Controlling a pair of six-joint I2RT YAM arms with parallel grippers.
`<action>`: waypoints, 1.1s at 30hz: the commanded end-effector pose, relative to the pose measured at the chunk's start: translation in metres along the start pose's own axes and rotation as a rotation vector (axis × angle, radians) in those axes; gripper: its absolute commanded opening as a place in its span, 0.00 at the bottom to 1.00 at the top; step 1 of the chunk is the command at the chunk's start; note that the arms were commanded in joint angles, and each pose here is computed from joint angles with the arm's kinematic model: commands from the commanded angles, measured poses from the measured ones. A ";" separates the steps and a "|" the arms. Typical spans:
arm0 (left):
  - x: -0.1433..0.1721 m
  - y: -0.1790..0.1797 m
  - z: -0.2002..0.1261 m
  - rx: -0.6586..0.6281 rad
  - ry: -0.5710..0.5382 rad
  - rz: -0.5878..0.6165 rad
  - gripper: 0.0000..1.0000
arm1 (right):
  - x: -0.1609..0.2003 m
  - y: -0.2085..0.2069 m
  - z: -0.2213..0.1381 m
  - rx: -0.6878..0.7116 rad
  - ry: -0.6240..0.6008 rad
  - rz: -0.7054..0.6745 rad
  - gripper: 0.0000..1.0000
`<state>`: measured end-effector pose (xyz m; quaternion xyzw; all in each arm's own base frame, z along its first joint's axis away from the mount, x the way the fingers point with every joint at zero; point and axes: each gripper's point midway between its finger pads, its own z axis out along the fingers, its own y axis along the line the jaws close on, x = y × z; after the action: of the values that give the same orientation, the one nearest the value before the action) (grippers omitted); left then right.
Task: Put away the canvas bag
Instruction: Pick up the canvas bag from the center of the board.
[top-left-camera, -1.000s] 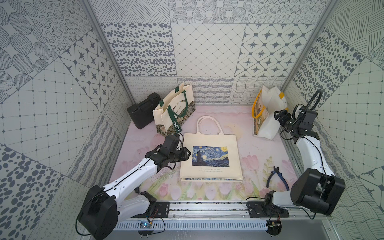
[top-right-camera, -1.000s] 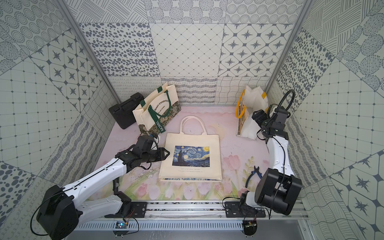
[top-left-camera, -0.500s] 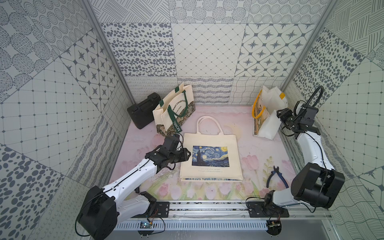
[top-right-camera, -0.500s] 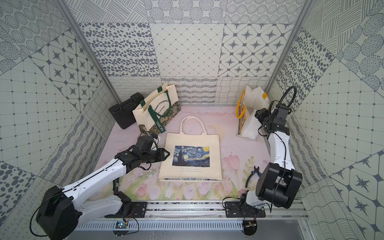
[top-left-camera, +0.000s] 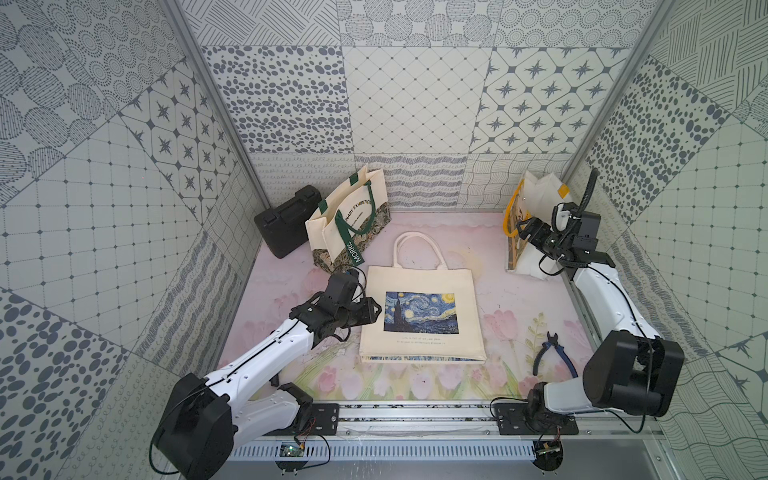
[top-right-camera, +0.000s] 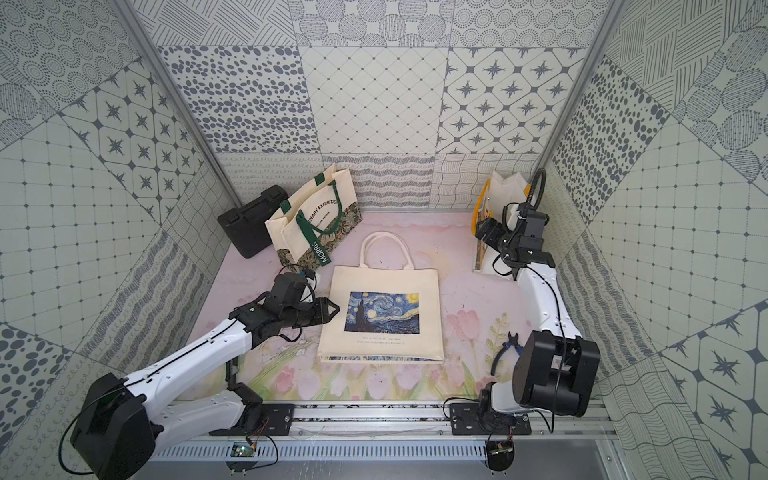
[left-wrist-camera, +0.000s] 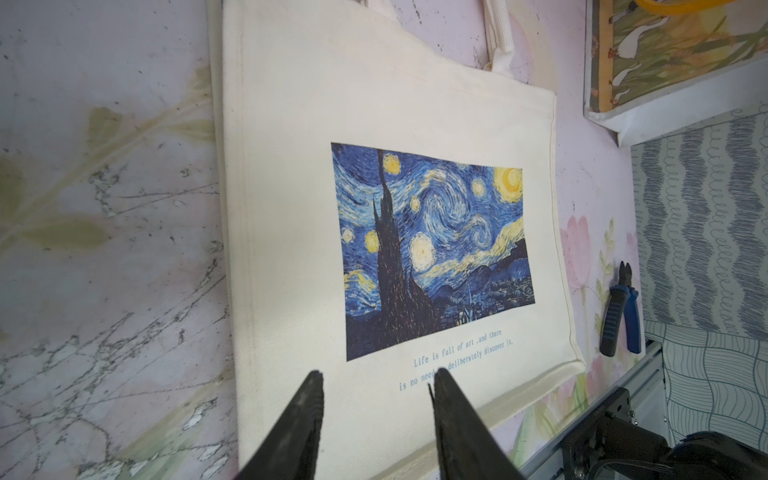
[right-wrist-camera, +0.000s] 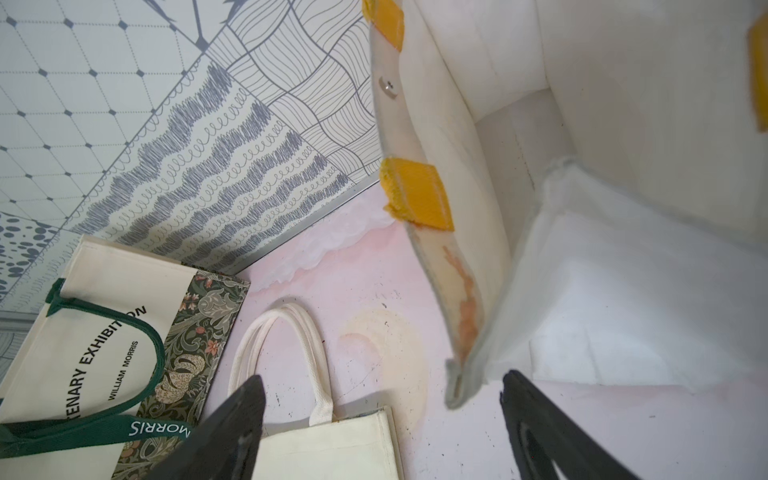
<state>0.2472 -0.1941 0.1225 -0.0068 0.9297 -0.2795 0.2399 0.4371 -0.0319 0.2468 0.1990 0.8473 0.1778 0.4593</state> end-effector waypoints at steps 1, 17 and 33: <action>-0.005 -0.007 -0.004 0.038 -0.028 0.003 0.45 | -0.025 -0.014 -0.020 0.139 -0.087 -0.067 0.90; -0.005 -0.006 0.001 0.040 -0.032 0.006 0.45 | -0.042 -0.043 -0.034 0.265 -0.329 -0.072 0.99; 0.002 -0.002 0.010 0.045 -0.004 0.020 0.45 | -0.056 -0.058 -0.006 -0.136 -0.442 0.086 0.97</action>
<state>0.2435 -0.1954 0.1065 -0.0097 0.9293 -0.2871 0.2321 0.4402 -0.1267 0.2335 0.2812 0.7432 0.1254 0.5940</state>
